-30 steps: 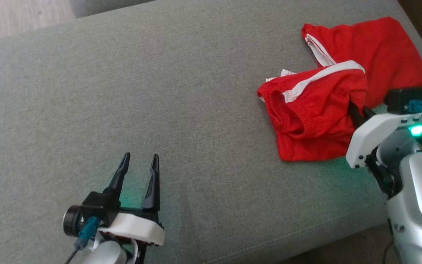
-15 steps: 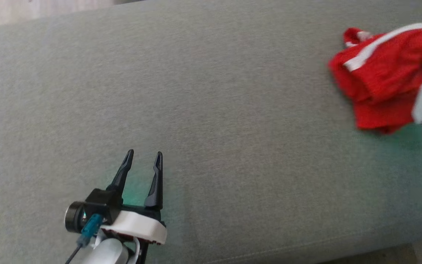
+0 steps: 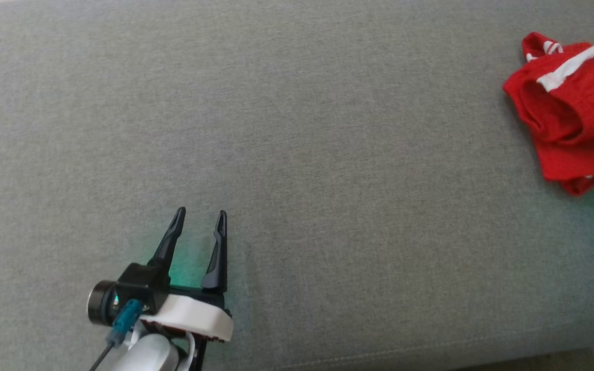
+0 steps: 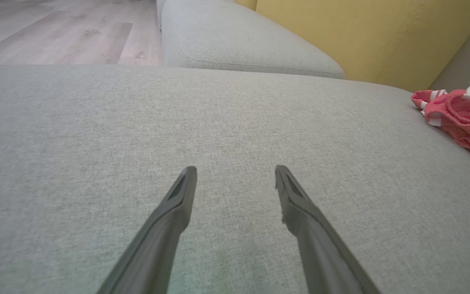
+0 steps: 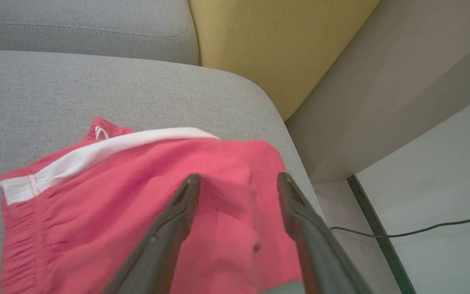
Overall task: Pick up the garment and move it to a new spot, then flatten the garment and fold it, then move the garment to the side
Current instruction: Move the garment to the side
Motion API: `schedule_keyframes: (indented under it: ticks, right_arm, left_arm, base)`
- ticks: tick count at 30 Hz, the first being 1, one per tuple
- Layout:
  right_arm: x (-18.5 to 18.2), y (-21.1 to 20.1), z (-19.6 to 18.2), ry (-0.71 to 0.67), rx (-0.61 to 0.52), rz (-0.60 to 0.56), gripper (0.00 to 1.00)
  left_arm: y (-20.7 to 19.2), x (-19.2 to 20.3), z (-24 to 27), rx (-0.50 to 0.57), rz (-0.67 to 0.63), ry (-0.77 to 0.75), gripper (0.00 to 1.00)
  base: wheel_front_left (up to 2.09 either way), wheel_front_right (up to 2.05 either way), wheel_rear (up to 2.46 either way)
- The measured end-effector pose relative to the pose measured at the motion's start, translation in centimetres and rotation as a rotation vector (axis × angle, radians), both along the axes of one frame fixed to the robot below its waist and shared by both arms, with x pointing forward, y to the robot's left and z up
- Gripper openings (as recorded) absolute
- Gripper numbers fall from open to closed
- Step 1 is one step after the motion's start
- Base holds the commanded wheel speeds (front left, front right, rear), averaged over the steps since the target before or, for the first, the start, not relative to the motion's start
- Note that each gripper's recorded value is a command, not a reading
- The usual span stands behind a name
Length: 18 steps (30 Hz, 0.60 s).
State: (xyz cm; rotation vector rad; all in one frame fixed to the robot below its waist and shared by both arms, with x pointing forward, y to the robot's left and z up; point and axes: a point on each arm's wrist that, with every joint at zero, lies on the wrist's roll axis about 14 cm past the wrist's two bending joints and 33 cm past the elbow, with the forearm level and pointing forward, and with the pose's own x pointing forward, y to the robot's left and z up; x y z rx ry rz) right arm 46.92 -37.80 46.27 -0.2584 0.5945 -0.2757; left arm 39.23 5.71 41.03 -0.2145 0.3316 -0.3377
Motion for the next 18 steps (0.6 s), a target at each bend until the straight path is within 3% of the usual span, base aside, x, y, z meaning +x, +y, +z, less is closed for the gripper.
schedule_keyframes:
  ticks: [10,18]
  right_arm:
    - [-1.3,-0.1,-0.4,-0.001,0.022,-0.030,1.00]
    - [0.1,3.4,3.8,-0.173,0.028,0.066,1.00]
  left_arm:
    - [-1.2,0.6,0.3,0.004,-0.047,-0.013,1.00]
    - [-0.8,0.8,2.6,-0.001,-0.024,-0.074,1.00]
  base:
    - [0.00,0.00,0.00]
    - [0.00,0.00,0.00]
